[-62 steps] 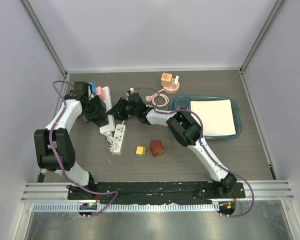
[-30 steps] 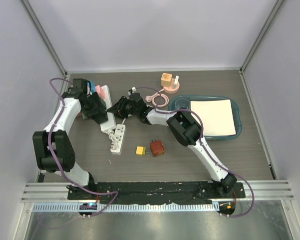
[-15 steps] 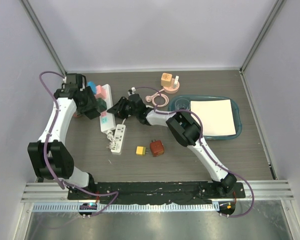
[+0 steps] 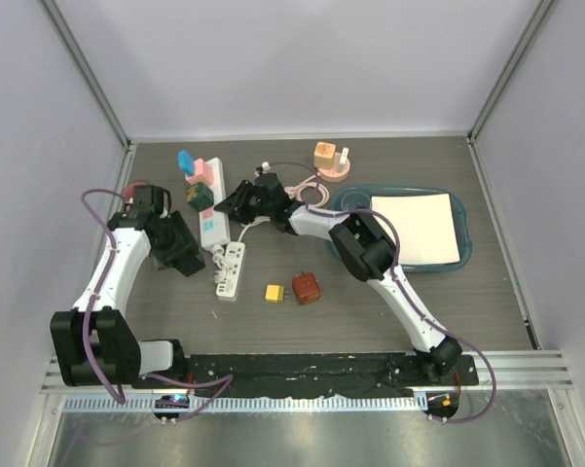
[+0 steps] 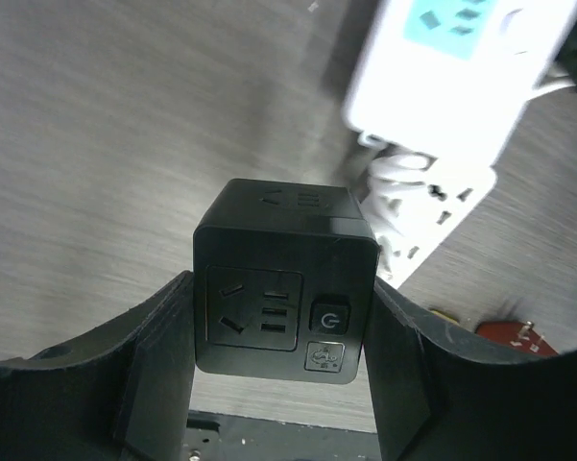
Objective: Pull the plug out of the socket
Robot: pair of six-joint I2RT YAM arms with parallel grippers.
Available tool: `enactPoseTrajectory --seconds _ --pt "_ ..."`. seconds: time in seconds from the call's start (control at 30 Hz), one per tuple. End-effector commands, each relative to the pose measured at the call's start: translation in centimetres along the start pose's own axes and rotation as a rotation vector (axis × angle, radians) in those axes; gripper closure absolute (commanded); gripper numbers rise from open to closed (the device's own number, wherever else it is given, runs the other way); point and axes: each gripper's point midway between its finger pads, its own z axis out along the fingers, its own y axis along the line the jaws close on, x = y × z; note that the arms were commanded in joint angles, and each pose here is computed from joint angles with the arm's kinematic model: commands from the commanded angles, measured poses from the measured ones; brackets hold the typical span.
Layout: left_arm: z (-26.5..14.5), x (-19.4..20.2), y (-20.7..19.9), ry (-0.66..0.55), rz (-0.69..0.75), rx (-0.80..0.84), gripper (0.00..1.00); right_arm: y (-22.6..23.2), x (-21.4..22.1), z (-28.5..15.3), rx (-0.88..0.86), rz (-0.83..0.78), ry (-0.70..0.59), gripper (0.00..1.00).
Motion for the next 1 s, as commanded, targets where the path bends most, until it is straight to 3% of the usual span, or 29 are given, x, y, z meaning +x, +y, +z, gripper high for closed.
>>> enactPoseTrajectory --seconds 0.0,0.1,0.4,0.47,0.8,0.97 --pt "1.2 1.8 0.6 0.023 -0.140 -0.014 1.00 6.0 -1.8 -1.2 -0.154 -0.016 -0.038 0.99" --pt "1.5 2.6 0.4 0.050 -0.159 0.005 1.00 6.3 -1.8 -1.5 -0.158 -0.023 -0.042 0.99" --pt "0.7 4.3 2.2 0.092 -0.153 -0.078 0.61 5.8 -1.8 -1.9 -0.135 -0.015 -0.053 0.99" --pt "1.0 5.1 2.3 0.108 -0.159 -0.073 0.58 5.6 -1.7 -1.8 -0.135 -0.006 -0.052 0.99" --pt "-0.2 4.0 2.0 0.055 -0.151 -0.065 0.24 5.5 -1.2 -2.2 -0.132 -0.005 -0.037 0.99" --pt "1.0 4.3 1.9 0.065 -0.191 -0.061 0.22 5.0 -1.1 -2.4 -0.119 0.007 -0.044 0.99"
